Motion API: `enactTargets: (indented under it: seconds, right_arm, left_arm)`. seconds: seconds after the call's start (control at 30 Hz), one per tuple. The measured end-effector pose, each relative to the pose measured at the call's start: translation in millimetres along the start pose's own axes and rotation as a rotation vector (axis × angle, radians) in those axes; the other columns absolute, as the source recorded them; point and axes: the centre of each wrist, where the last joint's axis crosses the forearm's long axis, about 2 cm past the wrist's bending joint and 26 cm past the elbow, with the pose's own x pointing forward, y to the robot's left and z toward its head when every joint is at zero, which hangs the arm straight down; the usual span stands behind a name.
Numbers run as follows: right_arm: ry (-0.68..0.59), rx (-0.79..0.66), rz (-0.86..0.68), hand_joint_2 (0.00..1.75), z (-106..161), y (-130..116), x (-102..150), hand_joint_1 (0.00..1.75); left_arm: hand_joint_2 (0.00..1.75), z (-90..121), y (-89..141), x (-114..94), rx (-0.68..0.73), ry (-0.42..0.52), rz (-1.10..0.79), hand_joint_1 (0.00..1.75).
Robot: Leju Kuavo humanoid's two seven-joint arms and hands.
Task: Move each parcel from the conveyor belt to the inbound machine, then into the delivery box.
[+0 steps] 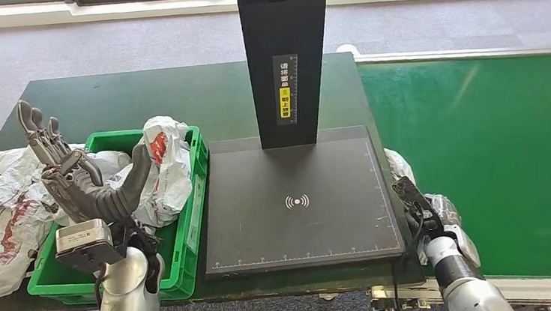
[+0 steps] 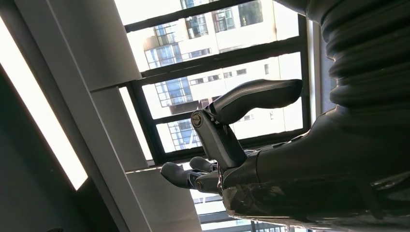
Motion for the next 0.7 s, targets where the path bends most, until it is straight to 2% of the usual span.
enactTargets:
  seconds: [0.23,0.4,0.53,0.63,0.7]
  right_arm:
    - [-0.194,-0.038,-0.233,1.75,1.6,-0.4,-8.4,1.75]
    - [-0.387,-0.1,-0.596,1.75,4.2,0.7,-16.8,1.75]
    - [-0.507,-0.155,-0.878,1.75,5.9,-1.3,-14.4,1.75]
    - [-0.603,-0.238,-1.022,1.75,6.1,-11.2,-4.8,1.75]
    - [-0.649,-0.289,-1.062,1.75,6.9,-17.8,1.1,1.75]
  left_arm:
    - [1.75,4.3,2.3,-0.5,0.004,0.001,-0.007,0.0]
    - [1.75,6.9,4.1,-0.8,0.004,0.004,-0.006,0.0]
    - [1.75,7.9,4.4,-1.0,-0.004,0.006,-0.001,0.0]
    - [1.75,8.0,4.1,-1.1,-0.014,0.006,0.004,0.0]
    - [1.75,8.1,3.9,-1.2,-0.02,0.005,0.006,0.0]
